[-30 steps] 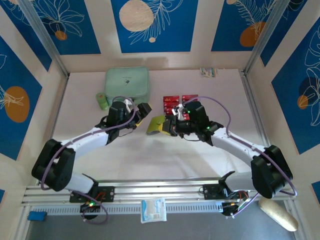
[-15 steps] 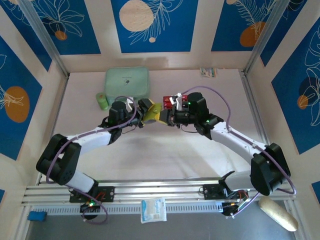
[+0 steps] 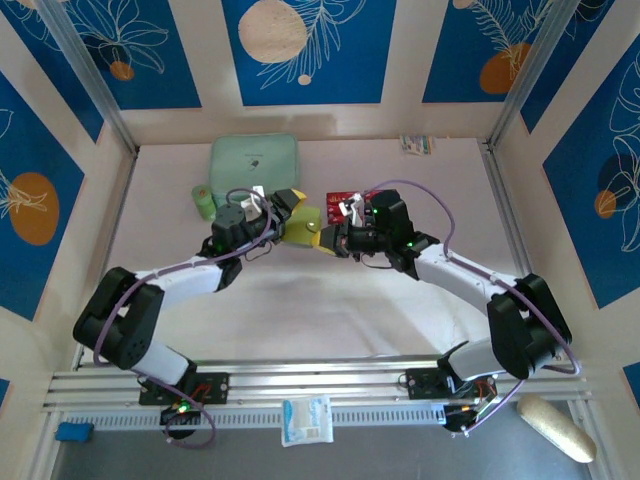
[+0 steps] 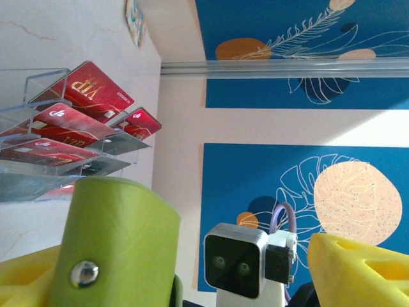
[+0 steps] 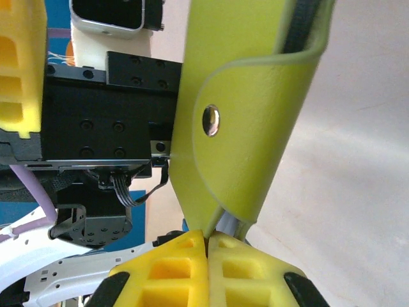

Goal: Put the credit cards into the card holder

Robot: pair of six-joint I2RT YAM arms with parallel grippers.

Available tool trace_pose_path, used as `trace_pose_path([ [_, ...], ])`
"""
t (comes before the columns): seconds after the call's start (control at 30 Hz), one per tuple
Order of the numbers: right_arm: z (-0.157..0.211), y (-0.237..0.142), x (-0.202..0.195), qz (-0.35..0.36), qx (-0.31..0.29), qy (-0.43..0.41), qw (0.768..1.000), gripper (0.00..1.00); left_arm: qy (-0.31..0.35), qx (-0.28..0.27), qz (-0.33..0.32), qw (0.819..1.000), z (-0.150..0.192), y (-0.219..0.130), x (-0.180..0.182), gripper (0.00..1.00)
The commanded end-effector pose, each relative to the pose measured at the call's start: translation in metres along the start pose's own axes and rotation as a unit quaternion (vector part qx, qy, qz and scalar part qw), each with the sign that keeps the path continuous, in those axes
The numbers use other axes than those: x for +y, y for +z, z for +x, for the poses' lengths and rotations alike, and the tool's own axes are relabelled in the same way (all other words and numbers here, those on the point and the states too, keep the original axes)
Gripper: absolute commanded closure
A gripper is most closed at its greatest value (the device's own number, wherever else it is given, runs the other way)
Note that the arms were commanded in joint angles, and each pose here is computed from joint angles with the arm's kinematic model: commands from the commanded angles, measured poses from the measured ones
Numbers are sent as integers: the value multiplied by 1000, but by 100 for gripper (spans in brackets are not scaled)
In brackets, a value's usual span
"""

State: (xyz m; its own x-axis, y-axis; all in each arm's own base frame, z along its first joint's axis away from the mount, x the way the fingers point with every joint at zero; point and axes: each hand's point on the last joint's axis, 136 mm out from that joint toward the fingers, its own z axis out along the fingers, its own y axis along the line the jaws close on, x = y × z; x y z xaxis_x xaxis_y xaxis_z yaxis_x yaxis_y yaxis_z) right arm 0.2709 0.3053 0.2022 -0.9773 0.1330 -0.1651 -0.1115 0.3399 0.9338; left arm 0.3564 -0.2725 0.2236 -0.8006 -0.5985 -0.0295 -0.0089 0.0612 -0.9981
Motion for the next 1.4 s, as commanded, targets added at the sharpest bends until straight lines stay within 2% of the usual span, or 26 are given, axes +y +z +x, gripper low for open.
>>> trace_pose_path([
  [0.0,2,0,-3,-7,7,-3,1000,100,6,3,29,1000,-2,-1,-6,24],
  [0.13,2,0,-7,-4,7,0,1000,100,6,1,30,1000,-3,-1,-2,32],
  [0.23,2,0,-9,-2,7,1,1000,100,7,-1,29,1000,-5,-1,1,42],
  [0.33,2,1,-11,0,8,5,1000,100,8,-1,28,1000,-6,-1,4,56],
  [0.43,1,1,-13,2,6,7,1000,100,10,-3,26,1000,-7,-2,6,63],
  [0.6,1,0,-15,3,6,10,1000,100,14,-8,21,1000,-8,-4,9,63],
  [0.77,-1,-1,-17,4,2,12,1000,100,28,-7,17,999,-9,-7,7,41],
  [0.93,-2,-2,-17,4,2,11,1000,100,44,1,12,999,-9,-11,5,36],
  [1.1,-1,-1,-19,5,4,13,1000,100,47,10,12,999,-7,-8,6,41],
  [1.23,-1,-2,-19,5,4,14,1000,100,46,13,13,999,-7,-7,9,51],
  [1.37,-1,-1,-19,5,5,14,1000,100,47,16,15,999,-7,-5,9,66],
])
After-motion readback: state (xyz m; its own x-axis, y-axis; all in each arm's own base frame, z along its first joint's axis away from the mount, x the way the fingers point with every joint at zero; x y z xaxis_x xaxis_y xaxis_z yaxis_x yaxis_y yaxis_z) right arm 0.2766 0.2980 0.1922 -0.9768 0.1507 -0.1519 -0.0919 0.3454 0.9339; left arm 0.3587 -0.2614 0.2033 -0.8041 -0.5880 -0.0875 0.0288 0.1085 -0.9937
